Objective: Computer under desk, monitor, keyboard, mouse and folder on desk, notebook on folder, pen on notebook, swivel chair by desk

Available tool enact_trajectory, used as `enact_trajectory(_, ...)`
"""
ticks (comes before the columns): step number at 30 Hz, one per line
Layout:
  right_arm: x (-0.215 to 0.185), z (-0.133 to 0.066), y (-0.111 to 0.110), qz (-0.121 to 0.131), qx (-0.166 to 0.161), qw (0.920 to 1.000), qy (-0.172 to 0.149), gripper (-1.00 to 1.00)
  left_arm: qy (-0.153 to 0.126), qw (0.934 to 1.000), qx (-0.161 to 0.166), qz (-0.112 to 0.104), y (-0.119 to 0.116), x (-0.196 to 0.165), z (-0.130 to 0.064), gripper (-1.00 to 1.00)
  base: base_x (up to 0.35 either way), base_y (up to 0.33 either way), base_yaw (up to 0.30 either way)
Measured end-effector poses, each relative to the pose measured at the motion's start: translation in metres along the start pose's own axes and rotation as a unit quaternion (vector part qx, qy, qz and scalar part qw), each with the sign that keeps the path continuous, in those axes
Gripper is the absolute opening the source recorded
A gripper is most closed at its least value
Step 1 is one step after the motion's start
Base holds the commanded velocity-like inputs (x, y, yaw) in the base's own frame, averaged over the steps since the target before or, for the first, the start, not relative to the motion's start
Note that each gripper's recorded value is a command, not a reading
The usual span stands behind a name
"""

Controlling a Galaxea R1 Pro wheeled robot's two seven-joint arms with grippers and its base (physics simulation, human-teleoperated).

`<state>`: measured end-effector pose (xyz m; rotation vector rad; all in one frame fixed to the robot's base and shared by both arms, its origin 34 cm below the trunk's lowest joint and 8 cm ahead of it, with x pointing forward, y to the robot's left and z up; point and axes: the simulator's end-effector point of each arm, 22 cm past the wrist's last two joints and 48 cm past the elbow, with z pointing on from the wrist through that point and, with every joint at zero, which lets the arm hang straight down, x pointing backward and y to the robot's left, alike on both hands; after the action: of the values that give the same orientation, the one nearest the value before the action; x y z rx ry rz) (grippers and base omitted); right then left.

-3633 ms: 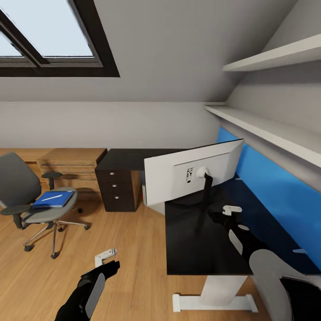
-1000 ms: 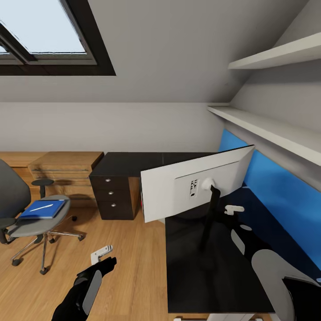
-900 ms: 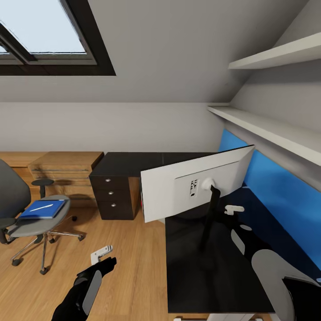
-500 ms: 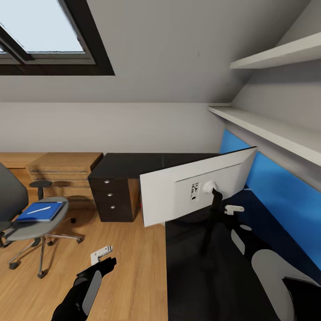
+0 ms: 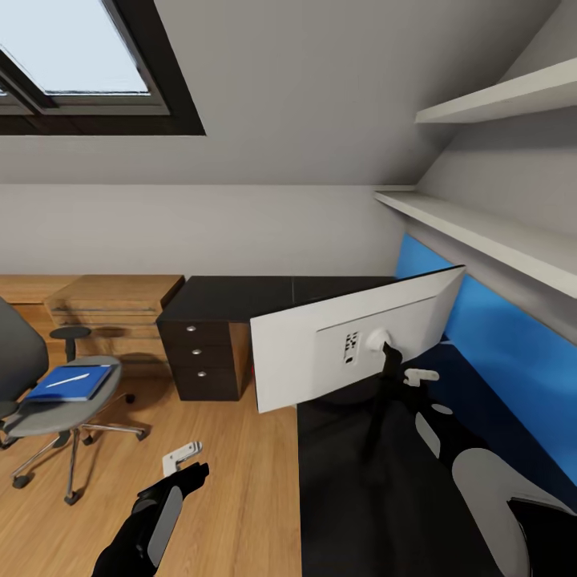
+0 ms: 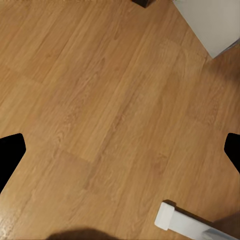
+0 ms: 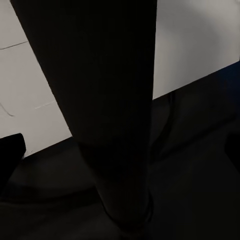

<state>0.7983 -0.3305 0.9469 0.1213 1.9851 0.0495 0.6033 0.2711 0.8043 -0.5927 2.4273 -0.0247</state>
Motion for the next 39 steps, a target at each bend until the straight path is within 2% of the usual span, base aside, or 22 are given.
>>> enact_trajectory(39, -0.0003, 0.0000, -0.0008, -0.001, 0.000, 1.0000, 0.000, 1.00, 0.001, 1.0000, 0.000, 0.000, -0.0001, 0.0003, 0.0001, 1.00, 0.028, 0.000, 0.000)
